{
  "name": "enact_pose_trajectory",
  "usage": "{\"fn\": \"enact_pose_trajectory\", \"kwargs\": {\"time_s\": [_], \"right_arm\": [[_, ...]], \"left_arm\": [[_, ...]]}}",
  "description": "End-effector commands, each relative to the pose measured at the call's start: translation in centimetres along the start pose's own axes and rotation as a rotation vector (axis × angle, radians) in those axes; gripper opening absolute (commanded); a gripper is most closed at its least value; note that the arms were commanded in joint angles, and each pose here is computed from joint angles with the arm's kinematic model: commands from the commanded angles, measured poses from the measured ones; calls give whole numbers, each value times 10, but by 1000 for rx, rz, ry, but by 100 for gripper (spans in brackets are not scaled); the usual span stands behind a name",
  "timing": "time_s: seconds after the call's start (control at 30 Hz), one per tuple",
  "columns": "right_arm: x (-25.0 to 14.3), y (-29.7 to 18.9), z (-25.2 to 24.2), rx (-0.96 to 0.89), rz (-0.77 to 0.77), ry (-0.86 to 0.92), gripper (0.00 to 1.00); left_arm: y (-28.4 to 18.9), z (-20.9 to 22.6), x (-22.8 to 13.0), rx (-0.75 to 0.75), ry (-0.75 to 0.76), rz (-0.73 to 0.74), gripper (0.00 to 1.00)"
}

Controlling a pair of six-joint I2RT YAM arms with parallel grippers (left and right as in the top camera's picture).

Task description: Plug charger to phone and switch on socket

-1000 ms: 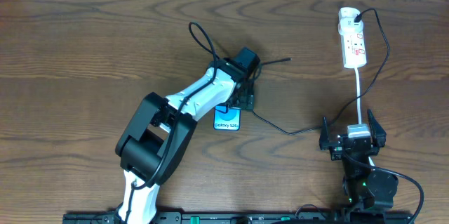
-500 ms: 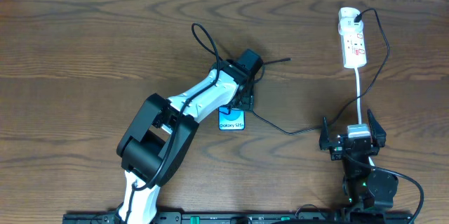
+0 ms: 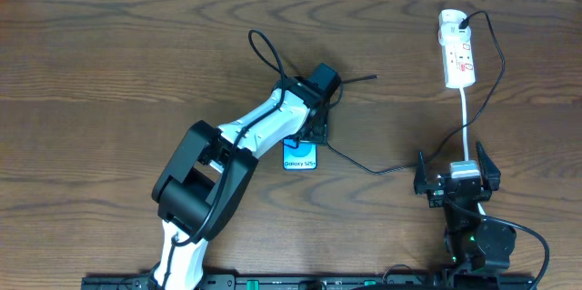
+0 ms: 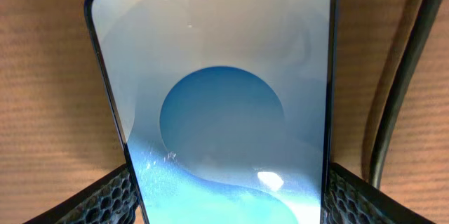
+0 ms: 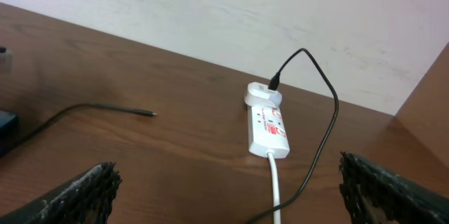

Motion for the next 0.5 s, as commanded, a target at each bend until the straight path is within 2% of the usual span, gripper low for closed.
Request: {"fn": "enact_pose_trajectory", "kwargs": {"time_s": [0.0,0.47], "right_arm": [[-1,0,-1,-7,3,-11,99],[-1,0,-1,-7,3,-11,99]], "left_arm": [[35,20,-16,134,8,112,67],[5,33,4,95,-67,65,66]]}}
Point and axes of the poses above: each gripper's point midway between its finger pads, its own y axis out along the fingers, its own z axis along the line the jaws close on, x = y × z, the point moved 8 cm from there along -y, back along the fingers, and after that the axes turned 12 degrees about -y, right-handed, at the moved point
